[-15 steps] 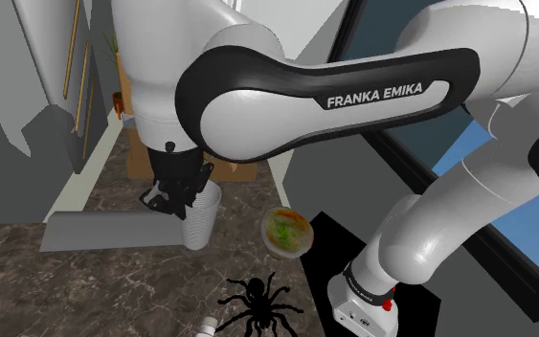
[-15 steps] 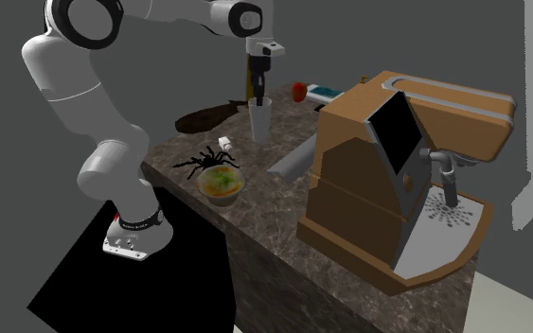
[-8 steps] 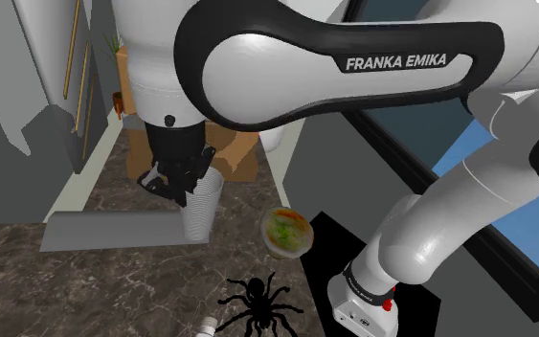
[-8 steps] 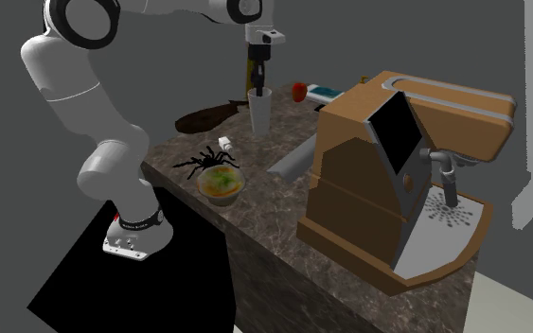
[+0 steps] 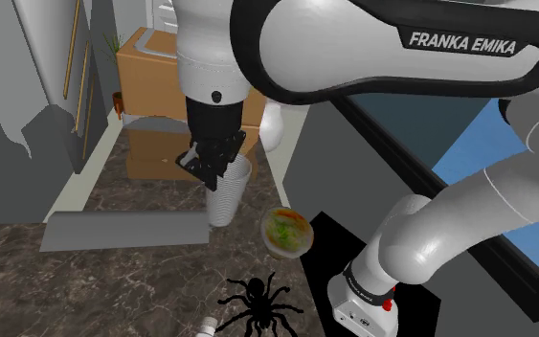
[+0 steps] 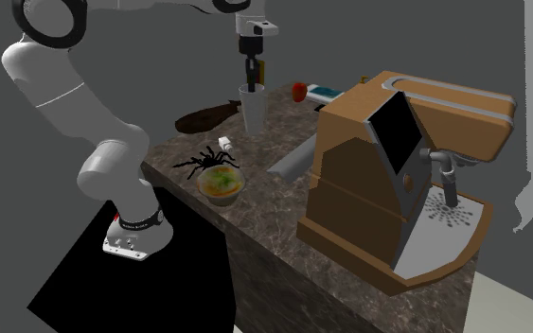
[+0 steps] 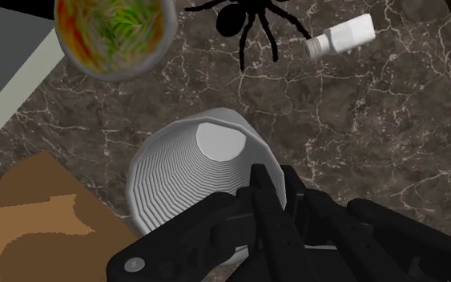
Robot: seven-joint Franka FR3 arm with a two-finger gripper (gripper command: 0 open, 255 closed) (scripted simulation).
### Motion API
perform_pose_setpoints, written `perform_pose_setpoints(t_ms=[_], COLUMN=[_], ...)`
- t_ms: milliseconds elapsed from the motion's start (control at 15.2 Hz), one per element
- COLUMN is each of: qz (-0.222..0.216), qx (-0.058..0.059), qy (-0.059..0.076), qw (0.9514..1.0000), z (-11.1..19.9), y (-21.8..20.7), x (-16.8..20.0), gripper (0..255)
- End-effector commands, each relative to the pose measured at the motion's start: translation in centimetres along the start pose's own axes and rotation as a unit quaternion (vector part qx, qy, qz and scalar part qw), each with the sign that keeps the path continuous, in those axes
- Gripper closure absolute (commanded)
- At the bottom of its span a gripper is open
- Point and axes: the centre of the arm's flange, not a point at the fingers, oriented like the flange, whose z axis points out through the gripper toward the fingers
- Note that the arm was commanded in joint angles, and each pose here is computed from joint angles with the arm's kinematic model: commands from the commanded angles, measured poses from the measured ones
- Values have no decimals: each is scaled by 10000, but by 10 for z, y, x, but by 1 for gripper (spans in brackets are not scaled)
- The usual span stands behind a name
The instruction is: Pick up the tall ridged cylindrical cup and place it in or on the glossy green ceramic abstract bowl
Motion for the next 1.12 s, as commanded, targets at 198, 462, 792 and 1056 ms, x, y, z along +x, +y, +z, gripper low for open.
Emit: perform_pose_setpoints(t_ms=[198, 462, 792, 1056], qz=[-6, -6, -6, -6], qx=[10, 10, 10, 10], qy=[1, 1, 1, 1], qw=[10000, 10000, 10000, 10000], z=[-12, -21, -32, -19], y=[52, 95, 148, 163], x=[-39, -69, -107, -118], gripper=[255, 255, 255, 255])
